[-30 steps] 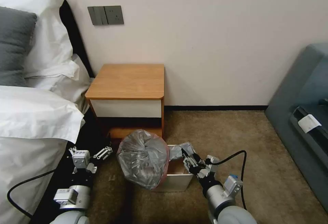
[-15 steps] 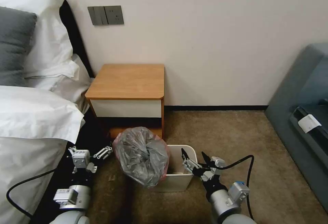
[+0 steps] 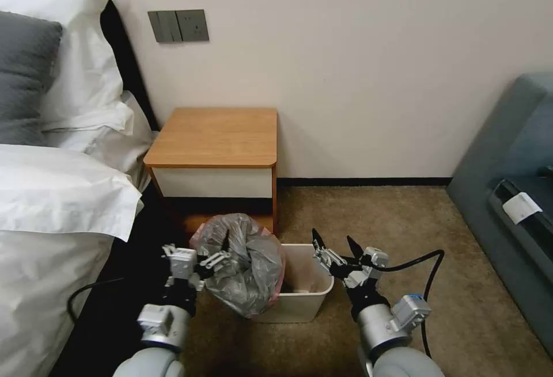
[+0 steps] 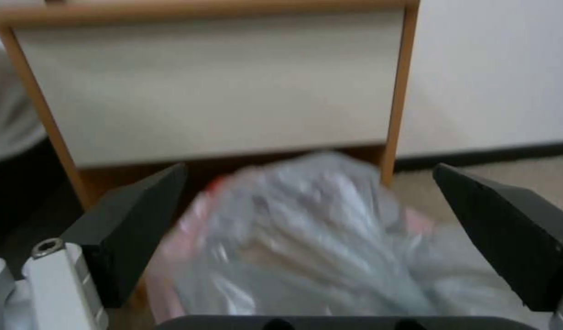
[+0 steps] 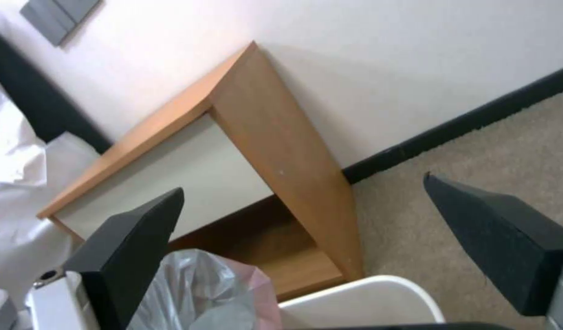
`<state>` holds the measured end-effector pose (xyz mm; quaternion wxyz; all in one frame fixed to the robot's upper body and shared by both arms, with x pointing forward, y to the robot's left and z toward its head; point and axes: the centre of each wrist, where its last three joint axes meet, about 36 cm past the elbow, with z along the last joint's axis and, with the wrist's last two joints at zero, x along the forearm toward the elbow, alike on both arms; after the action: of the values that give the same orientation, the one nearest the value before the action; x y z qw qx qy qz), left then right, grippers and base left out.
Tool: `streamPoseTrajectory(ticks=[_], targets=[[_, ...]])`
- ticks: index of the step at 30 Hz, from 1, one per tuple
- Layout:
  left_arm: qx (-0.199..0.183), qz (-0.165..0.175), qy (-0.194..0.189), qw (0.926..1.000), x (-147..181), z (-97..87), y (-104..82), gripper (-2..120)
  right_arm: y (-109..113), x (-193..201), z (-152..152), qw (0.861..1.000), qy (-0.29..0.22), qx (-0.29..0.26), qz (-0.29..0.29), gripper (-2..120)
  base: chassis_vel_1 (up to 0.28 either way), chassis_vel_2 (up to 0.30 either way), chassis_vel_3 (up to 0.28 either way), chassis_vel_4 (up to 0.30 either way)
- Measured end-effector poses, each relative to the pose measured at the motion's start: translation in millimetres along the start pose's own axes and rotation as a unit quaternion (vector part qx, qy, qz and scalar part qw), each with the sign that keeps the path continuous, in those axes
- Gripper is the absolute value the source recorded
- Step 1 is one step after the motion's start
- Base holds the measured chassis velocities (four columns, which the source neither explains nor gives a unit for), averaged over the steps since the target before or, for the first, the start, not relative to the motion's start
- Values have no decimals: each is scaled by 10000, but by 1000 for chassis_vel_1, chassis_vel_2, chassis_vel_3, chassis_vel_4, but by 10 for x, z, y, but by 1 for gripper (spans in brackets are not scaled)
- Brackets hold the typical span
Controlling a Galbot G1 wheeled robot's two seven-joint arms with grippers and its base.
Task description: Pick up the garbage bag from the table and place it over the trash can.
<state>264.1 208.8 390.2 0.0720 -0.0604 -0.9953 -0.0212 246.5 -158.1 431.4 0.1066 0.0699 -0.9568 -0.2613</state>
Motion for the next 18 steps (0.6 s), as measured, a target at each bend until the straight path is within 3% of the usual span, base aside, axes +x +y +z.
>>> streamPoseTrajectory(ticks=[9,18], targets=[[-37,-263,551,9981,-147,106,-79,100,-32,54,45,9994,110,-242,225,100,0,0,0,0],[107,-417,587,9973,-193,109,-92,100,-43,57,112,9990,165,-298,291,100,0,0,0,0]])
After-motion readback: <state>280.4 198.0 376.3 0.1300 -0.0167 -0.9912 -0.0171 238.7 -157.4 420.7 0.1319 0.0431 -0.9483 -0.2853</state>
